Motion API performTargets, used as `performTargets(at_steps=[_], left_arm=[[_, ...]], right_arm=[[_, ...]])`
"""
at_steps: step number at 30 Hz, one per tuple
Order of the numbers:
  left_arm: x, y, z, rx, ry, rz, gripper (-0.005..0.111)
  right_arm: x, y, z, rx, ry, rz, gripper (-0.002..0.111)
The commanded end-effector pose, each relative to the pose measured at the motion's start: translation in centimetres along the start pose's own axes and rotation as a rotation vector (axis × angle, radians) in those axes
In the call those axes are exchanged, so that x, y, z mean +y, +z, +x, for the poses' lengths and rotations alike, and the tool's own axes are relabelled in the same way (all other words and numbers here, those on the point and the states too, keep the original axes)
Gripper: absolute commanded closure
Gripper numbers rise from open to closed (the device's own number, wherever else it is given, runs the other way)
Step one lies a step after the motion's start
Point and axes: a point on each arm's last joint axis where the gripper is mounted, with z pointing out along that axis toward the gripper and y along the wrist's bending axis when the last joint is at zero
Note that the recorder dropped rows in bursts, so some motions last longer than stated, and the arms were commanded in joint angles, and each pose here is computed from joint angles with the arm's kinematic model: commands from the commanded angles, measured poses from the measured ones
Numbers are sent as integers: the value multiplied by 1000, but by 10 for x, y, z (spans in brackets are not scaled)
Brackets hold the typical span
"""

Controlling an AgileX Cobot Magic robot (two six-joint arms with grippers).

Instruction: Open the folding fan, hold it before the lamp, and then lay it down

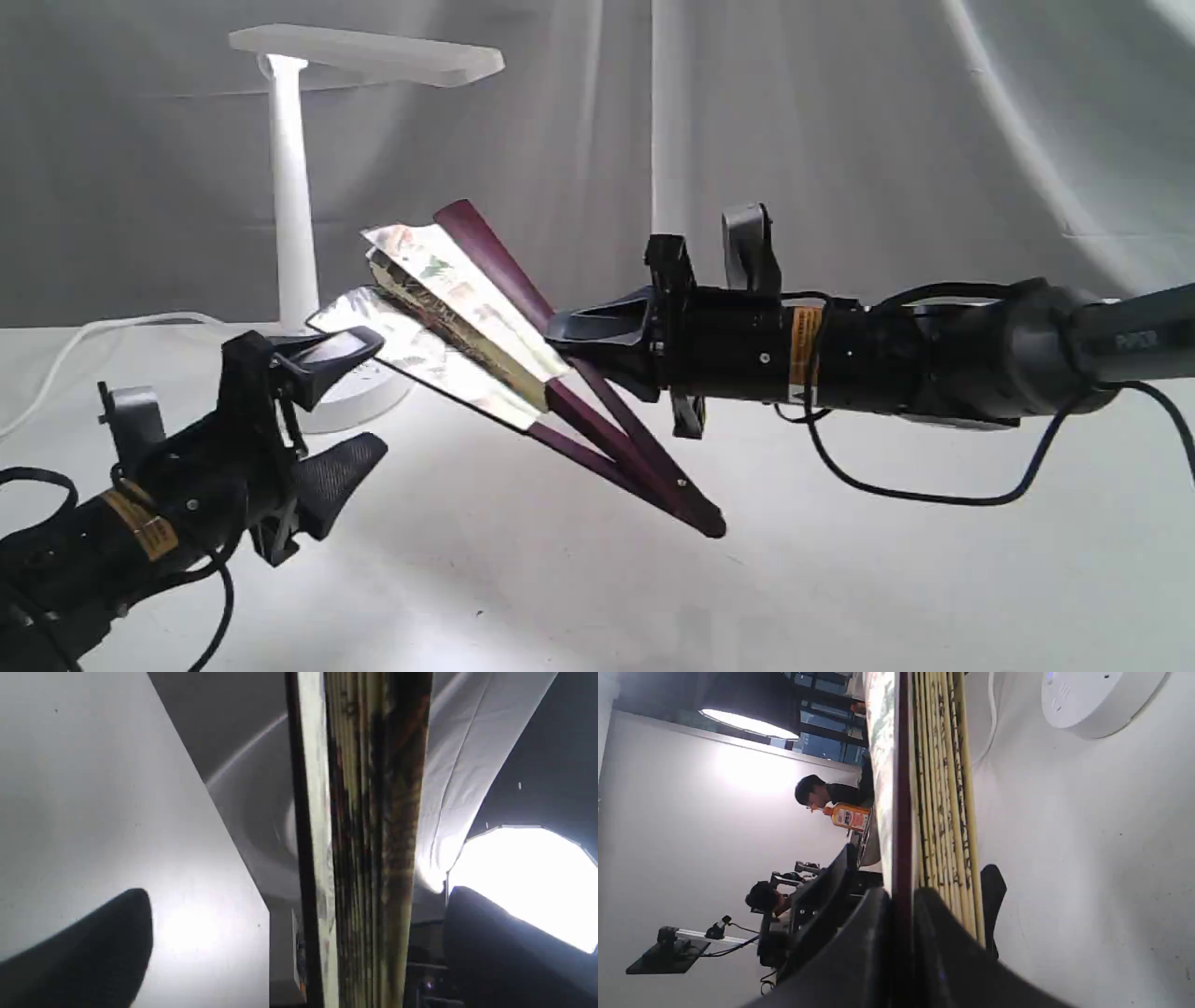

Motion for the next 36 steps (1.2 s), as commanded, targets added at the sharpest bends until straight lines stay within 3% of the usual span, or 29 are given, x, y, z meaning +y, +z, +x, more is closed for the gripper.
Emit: performTargets(at_steps=[1, 7, 12, 24, 28, 33, 36], left_arm=[[-4, 1, -7, -67, 7, 28, 23], [-10, 10, -16, -106, 67, 62, 25], [-17, 20, -18, -63, 98, 82, 26], [-16, 21, -15, -31, 62, 72, 34], [-12, 21, -16, -35, 61, 27, 35], [-7, 21, -16, -39, 60, -30, 44], [-7, 21, -16, -41, 59, -30, 59]], right_arm=[[4, -2, 2, 26, -5, -45, 108], [5, -2, 5, 59, -15, -53, 108], [5, -2, 5, 60, -15, -53, 108], [5, -2, 4, 51, -11, -58, 108], [5, -2, 4, 51, -11, -58, 108], [5, -2, 4, 51, -11, -58, 108], [5, -2, 4, 51, -11, -58, 108]])
